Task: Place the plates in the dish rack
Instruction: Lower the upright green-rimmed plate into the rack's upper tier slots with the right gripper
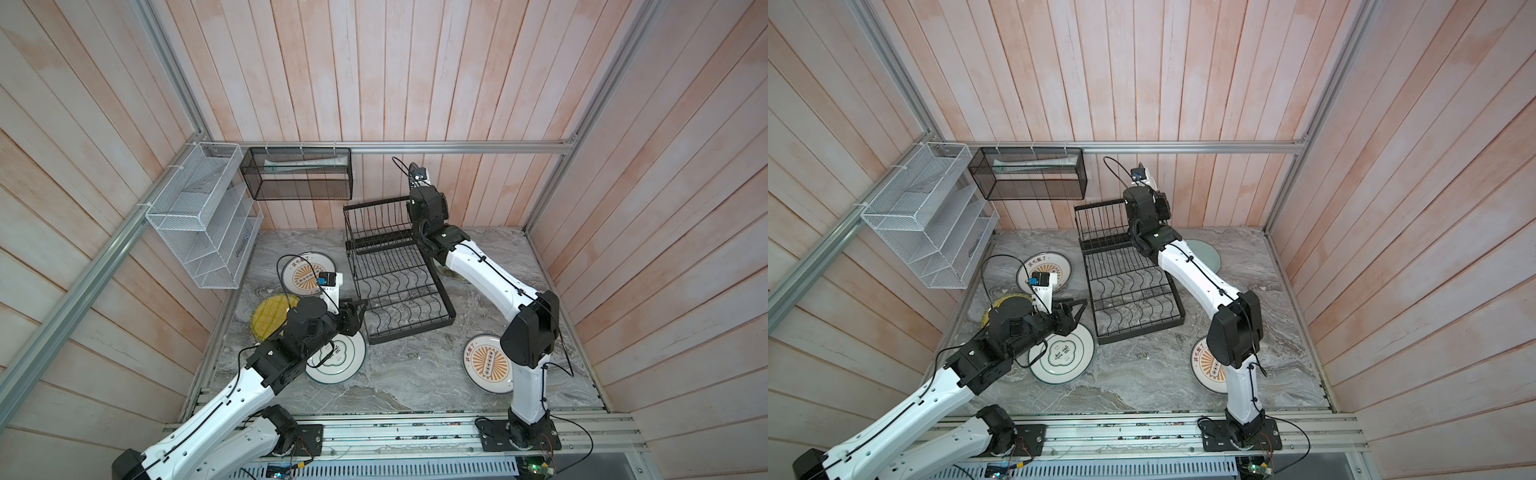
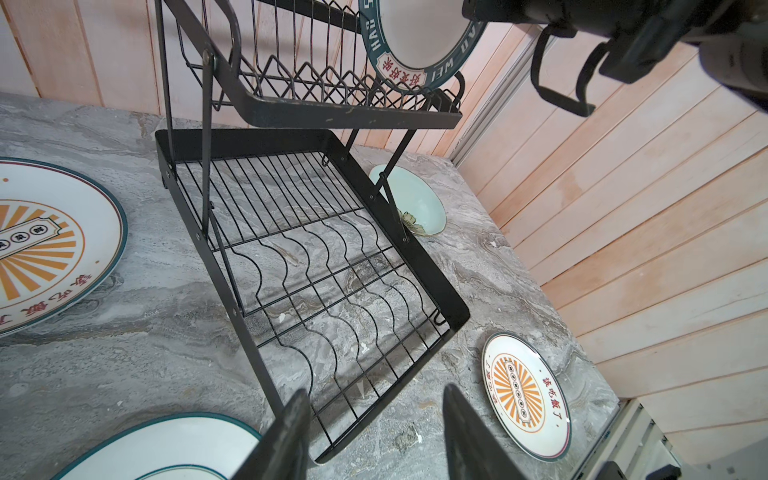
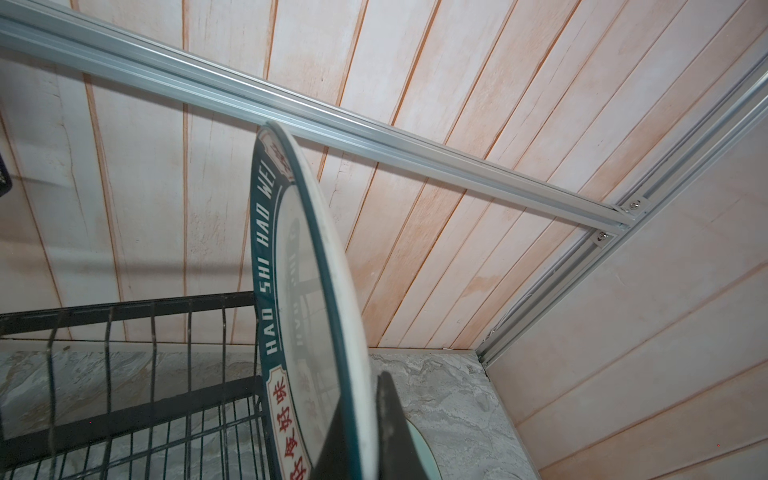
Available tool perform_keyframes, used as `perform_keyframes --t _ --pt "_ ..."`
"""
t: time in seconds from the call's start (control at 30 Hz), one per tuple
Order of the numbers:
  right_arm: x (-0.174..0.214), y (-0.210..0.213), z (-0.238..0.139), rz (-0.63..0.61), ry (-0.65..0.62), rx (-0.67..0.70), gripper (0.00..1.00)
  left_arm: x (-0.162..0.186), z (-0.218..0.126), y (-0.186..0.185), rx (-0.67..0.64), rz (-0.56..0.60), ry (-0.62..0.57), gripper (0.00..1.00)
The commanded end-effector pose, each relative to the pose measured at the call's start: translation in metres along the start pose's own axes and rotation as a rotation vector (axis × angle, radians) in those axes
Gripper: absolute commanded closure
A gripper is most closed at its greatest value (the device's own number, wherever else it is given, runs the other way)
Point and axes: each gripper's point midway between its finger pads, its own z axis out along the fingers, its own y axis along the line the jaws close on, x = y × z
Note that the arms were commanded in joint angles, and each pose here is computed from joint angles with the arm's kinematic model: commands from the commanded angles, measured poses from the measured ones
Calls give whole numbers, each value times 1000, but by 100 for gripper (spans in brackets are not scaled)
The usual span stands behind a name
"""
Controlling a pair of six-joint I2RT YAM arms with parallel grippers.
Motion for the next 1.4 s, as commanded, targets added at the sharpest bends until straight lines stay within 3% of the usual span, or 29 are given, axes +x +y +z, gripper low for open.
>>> perform_keyframes --t 0.0,1.13,1.37 --pt "-27 -15 -9 25 -61 12 100 -9 -8 -4 4 17 -24 48" --pt "3 -14 -6 24 18 -30 100 -15 -2 -9 18 27 -26 45" --pt "6 -14 -7 31 26 -34 77 -16 -2 -9 10 28 -17 44"
